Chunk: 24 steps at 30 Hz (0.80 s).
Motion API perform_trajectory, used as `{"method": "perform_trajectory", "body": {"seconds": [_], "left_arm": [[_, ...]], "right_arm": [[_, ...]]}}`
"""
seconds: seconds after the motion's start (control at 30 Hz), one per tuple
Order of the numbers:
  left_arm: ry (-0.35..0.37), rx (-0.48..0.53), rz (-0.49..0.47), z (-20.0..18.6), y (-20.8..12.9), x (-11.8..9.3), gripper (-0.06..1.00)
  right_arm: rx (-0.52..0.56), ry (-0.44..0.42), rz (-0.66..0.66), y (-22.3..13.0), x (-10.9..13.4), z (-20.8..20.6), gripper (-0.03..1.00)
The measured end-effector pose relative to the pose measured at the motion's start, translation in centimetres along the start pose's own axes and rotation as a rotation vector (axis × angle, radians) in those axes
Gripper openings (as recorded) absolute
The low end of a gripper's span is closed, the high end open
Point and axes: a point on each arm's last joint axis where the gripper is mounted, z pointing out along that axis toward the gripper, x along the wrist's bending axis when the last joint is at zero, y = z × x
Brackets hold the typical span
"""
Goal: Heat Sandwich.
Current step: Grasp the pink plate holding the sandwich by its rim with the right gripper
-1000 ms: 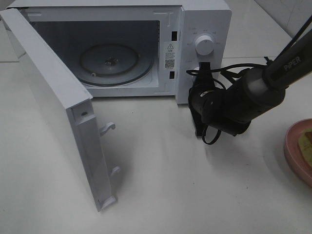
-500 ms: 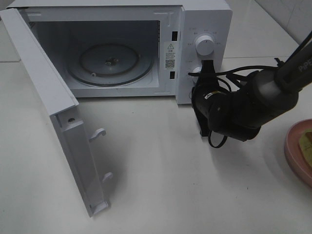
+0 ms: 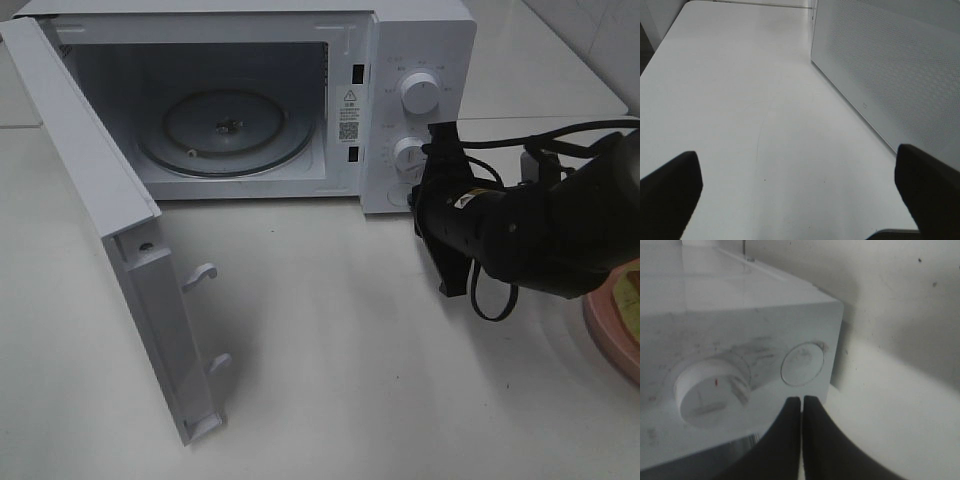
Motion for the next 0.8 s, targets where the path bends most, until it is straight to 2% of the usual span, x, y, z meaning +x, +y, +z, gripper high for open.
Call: {"method": "perform_trajectory", "body": {"seconds": [0.13, 0.2, 0.27, 0.3, 0.37, 0.4, 0.43, 0.53, 0.57, 0.7, 0.73, 0.8], "left_arm": [[0.000, 0.000, 0.000, 0.0, 0.0, 0.0, 0.97], [0.000, 0.000, 0.000, 0.0, 0.0, 0.0, 0.97], [0.000, 0.000, 0.000, 0.0, 0.0, 0.0, 0.97], [0.000, 0.000, 0.000, 0.0, 0.0, 0.0, 0.97], [0.000, 0.000, 0.000, 0.0, 0.0, 0.0, 0.97], [0.000, 0.000, 0.000, 0.0, 0.0, 0.0, 0.97], [0.000, 0.000, 0.000, 0.0, 0.0, 0.0, 0.97], [0.000, 0.000, 0.000, 0.0, 0.0, 0.0, 0.97], [0.000, 0.000, 0.000, 0.0, 0.0, 0.0, 0.97], [0.000, 0.000, 0.000, 0.0, 0.0, 0.0, 0.97], [0.000, 0.000, 0.000, 0.0, 0.0, 0.0, 0.97], [0.000, 0.000, 0.000, 0.0, 0.0, 0.0, 0.97]], "right_arm": [[0.084, -0.042, -0.085, -0.5, 0.2, -0.9, 0.01], [0.170, -0.089, -0.186, -1.1, 0.5, -1.8, 0.02], [0.192, -0.098, -0.219, -1.2, 0.6, -2.1, 0.02], [0.239, -0.125, -0.304, -1.4, 0.7, -2.7, 0.03], [0.281, -0.161, -0.390, -1.5, 0.7, -3.4, 0.03], [0.281, -0.161, -0.390, -1.5, 0.7, -3.4, 0.03], [0.317, -0.189, -0.478, -1.5, 0.8, -4.1, 0.03], [0.370, -0.195, -0.640, -1.5, 1.1, -5.1, 0.03], [0.370, -0.195, -0.640, -1.5, 1.1, -5.1, 0.03], [0.481, -0.204, -0.927, -1.4, 1.5, -7.1, 0.03], [0.481, -0.204, -0.927, -1.4, 1.5, -7.1, 0.03], [0.520, -0.204, -1.023, -1.3, 1.6, -7.8, 0.04]]}}
